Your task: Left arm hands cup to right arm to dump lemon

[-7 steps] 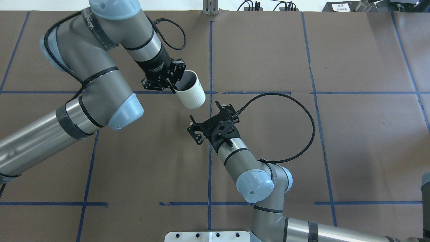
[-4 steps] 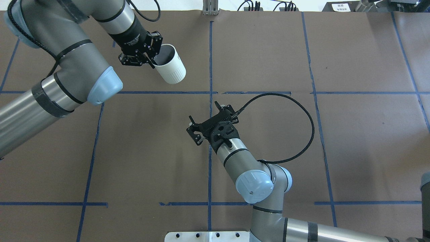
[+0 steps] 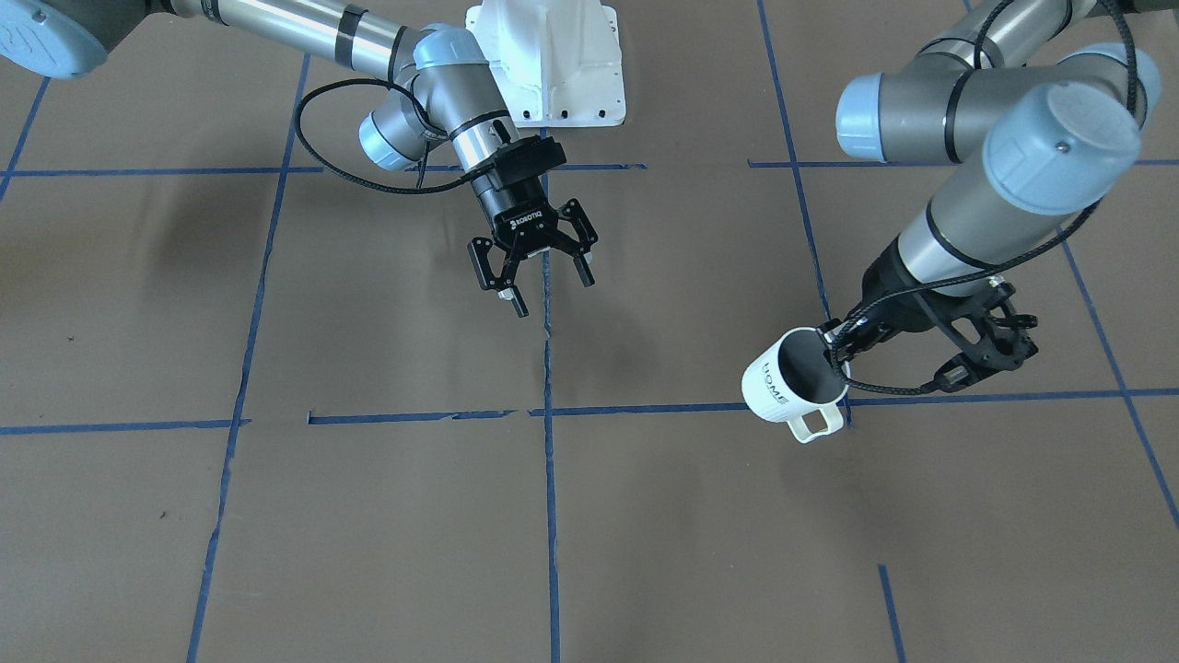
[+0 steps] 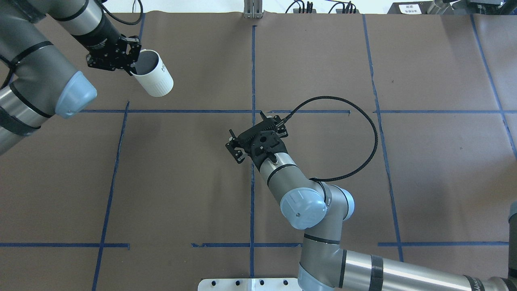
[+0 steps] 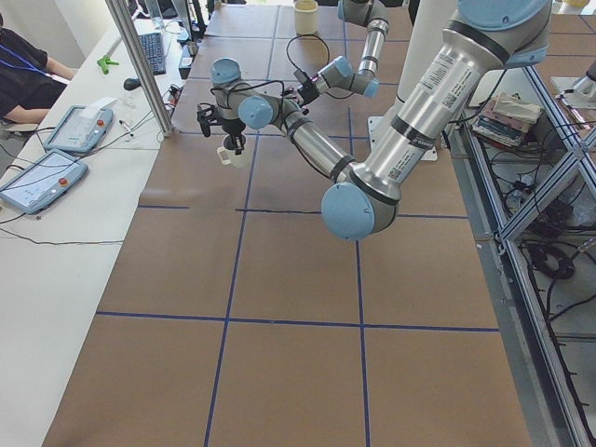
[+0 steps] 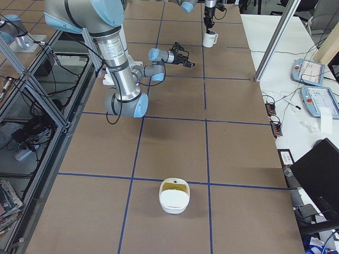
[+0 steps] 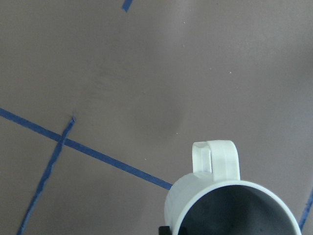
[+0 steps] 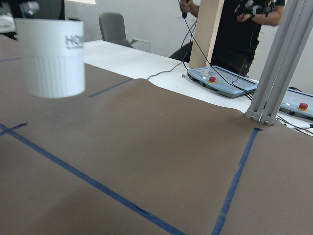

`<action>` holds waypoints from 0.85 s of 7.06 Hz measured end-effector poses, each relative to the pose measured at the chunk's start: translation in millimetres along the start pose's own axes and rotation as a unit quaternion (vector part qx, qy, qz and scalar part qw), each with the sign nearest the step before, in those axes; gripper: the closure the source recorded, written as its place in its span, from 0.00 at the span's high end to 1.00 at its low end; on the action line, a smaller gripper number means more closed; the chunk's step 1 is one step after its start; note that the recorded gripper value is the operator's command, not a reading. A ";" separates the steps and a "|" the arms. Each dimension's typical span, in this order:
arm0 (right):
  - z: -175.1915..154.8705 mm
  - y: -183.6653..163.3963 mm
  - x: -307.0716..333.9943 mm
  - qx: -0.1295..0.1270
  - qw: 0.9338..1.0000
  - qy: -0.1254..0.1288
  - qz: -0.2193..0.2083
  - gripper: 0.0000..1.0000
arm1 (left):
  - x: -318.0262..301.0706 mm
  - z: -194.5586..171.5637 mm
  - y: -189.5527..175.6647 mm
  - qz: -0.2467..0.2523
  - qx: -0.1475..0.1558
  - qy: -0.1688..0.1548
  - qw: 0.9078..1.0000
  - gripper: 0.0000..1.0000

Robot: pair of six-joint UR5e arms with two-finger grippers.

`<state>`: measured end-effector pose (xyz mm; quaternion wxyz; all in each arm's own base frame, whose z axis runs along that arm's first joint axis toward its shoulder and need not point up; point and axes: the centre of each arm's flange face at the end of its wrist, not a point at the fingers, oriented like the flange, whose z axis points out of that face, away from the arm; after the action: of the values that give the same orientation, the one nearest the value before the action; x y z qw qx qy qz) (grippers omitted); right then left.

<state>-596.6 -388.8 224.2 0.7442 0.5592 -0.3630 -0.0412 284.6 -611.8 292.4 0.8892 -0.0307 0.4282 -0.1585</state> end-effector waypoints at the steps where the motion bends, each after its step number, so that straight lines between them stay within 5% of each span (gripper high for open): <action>1: 8.5 -13.7 17.6 -0.038 0.999 0.010 -0.015 1.00 | -23.8 -10.7 -7.3 0.041 0.003 -0.013 0.999 0.00; 3: 32.2 -40.5 82.9 -0.126 0.992 0.001 0.005 1.00 | -73.4 -27.8 -8.2 0.109 0.003 -0.035 0.993 0.00; 4: 42.7 -53.4 130.4 -0.183 0.983 -0.008 0.026 1.00 | -97.6 -29.8 -0.3 0.133 0.001 -0.041 0.990 0.00; 6: 49.2 -74.0 235.5 -0.311 0.948 0.001 0.072 1.00 | -144.5 -32.5 26.4 0.162 -0.003 -0.047 0.986 0.00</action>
<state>-427.3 -565.8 282.2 0.8824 0.2727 -0.3709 -0.0974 182.0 -539.6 375.5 0.9222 0.0285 0.3855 -0.0096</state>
